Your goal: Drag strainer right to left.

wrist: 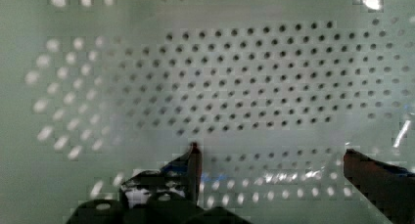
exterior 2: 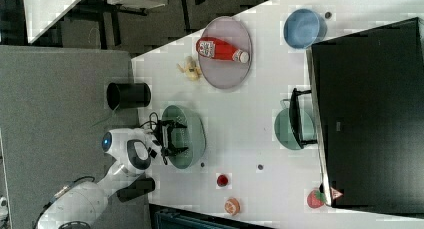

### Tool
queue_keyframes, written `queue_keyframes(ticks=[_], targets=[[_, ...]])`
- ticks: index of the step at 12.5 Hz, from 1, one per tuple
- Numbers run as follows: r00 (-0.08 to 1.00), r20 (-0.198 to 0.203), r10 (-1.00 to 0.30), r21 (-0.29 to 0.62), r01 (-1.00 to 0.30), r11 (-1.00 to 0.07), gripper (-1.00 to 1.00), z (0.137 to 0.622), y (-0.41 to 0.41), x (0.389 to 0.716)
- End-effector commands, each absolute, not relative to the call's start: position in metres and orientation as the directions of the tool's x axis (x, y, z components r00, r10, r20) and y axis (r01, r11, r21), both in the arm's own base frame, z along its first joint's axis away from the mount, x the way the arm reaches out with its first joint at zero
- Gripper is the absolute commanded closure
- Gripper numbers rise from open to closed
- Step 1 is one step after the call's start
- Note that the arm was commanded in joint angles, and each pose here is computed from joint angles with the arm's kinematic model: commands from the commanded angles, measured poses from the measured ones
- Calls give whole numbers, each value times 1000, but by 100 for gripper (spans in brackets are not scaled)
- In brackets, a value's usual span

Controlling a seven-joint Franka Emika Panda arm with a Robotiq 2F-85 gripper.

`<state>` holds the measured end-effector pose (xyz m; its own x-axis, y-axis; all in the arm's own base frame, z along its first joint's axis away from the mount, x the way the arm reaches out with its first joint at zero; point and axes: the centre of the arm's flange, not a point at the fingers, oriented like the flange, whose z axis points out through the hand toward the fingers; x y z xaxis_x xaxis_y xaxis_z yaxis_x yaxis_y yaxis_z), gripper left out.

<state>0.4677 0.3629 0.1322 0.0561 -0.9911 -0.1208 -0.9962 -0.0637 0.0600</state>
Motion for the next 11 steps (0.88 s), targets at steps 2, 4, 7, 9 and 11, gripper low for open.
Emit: queue_keyframes(ticks=[2, 4, 7, 9, 11], targets=[[6, -159, -987, 56, -998, -15, -100, 144, 397, 467], [-56, -173, -983, 66, -997, 45, -100, 145, 409, 466], [-54, -188, -981, 57, -997, 44, -100, 145, 429, 465], [-10, -170, -985, 50, -999, 1, -100, 149, 428, 464], [115, -130, -985, 12, -993, -118, -100, 173, 418, 473]])
